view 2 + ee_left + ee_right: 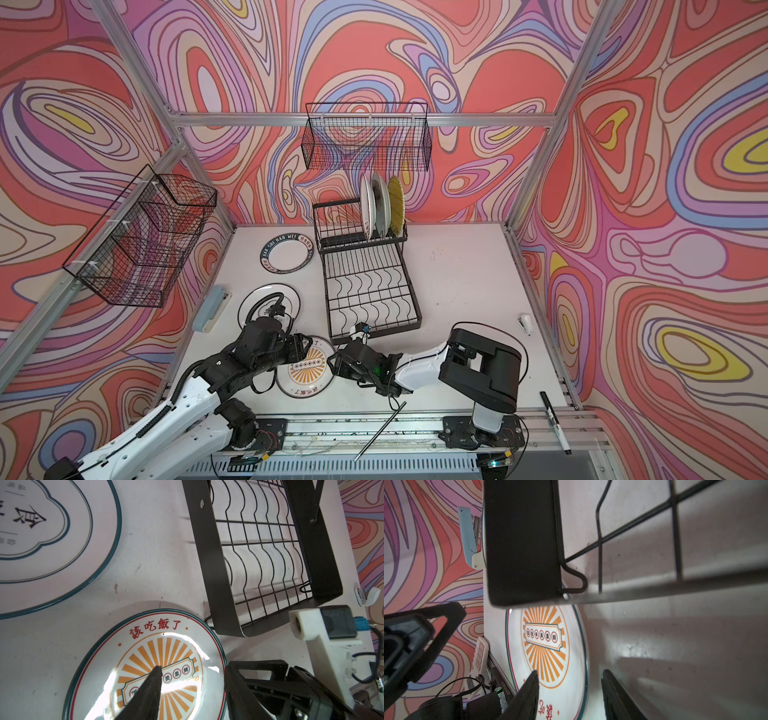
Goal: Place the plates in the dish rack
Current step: 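Grasp the edge of the table sunburst plate with the right gripper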
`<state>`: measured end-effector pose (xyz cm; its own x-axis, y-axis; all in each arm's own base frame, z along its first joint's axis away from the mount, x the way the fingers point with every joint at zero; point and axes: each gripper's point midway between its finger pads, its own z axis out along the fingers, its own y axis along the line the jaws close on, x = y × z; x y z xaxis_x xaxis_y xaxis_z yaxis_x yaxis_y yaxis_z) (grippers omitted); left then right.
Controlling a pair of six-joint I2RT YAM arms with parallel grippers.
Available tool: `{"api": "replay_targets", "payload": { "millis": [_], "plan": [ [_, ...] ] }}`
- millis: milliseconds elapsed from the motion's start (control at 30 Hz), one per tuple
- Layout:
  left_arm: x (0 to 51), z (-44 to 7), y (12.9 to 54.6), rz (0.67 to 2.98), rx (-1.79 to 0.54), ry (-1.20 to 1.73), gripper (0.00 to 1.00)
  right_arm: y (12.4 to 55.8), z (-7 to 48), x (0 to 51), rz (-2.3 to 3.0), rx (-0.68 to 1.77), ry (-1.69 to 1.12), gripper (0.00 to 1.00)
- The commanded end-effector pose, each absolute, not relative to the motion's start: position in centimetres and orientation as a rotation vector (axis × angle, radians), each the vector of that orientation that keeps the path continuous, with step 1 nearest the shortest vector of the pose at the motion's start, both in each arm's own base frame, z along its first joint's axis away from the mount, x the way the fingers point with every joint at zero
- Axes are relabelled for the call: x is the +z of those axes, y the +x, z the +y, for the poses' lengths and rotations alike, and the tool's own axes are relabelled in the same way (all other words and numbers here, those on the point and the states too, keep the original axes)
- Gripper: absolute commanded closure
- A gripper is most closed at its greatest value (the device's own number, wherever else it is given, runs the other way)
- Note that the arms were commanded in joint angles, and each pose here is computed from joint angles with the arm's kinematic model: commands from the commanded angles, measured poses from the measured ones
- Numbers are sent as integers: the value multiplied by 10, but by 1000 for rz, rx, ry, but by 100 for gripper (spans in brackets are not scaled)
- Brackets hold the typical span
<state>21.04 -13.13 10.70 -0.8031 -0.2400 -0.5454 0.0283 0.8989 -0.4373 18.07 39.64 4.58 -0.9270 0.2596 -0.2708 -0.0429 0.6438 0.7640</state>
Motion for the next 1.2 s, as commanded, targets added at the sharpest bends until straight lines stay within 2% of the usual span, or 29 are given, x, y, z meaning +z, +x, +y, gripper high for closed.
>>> {"api": "replay_targets", "payload": {
  "millis": [0, 400, 1167],
  "plan": [
    [120, -130, 212, 2415, -571, -142, 48, 177, 395, 33, 2545, 1166, 223, 51],
    [121, -130, 212, 2412, -571, -144, 48, 171, 389, 22, 2574, 1144, 263, 55],
    [129, -127, 204, 2392, -601, -150, 48, 155, 387, 28, 2547, 1101, 326, 54]
  ]
}}
